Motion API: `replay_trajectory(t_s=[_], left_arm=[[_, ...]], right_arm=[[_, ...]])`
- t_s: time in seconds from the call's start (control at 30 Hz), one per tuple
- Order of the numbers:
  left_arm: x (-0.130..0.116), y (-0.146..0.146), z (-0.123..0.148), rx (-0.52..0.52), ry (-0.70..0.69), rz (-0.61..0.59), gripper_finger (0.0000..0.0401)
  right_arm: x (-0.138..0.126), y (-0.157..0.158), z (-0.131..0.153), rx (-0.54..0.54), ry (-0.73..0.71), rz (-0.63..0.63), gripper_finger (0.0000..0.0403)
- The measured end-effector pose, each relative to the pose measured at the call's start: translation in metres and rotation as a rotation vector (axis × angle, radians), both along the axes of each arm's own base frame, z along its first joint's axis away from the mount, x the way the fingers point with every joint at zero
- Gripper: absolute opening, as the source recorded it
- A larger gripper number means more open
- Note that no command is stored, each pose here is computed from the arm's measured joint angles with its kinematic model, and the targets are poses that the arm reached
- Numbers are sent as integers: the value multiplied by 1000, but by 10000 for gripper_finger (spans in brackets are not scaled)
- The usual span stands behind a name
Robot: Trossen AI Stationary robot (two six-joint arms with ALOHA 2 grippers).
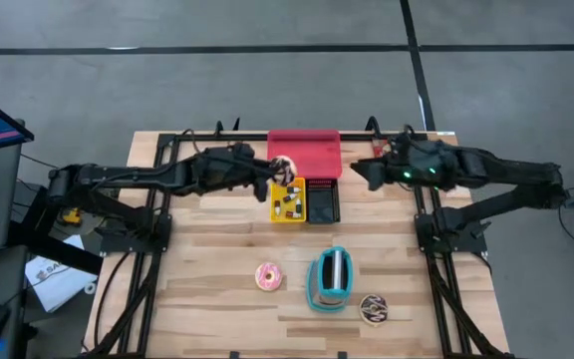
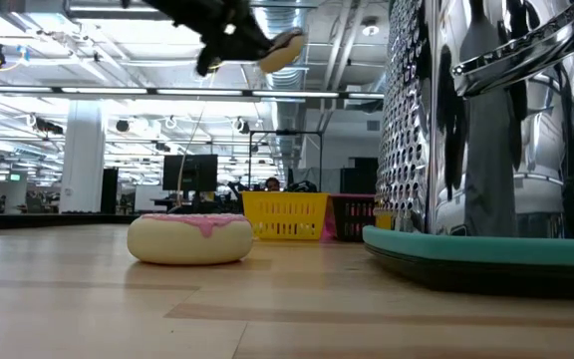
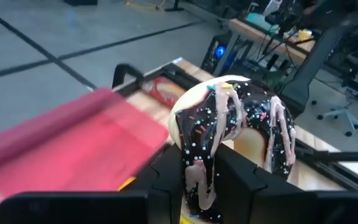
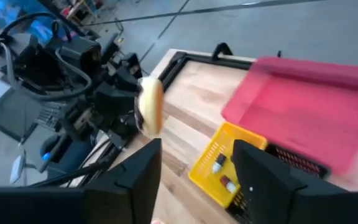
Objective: Pick & Place Food Item
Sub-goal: Put the left black donut into the black bin
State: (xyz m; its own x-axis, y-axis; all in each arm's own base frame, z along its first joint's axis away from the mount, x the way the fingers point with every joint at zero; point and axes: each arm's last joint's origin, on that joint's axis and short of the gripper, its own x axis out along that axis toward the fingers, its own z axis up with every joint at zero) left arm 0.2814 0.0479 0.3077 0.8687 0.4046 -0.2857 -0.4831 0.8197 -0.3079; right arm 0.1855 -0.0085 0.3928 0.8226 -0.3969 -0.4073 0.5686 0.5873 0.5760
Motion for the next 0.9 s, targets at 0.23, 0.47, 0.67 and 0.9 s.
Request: replay_trajectory(t_s=[0.23,0.47,0.67,0.9], left_arm=[[38,7,20,42,-24,-10,69],[52,10,33,55,-49,-8,69],[52,11,34,67,-47,-6,69],[52,12,34,72,-50,-4,69]], right_arm=[[33,-35,-6,21,-33,64,219],[48,-53,-11,42,-55,96,219],[61,-56,-11,20,-99,105,219],[77,-53,-19,32,-100,153,219]])
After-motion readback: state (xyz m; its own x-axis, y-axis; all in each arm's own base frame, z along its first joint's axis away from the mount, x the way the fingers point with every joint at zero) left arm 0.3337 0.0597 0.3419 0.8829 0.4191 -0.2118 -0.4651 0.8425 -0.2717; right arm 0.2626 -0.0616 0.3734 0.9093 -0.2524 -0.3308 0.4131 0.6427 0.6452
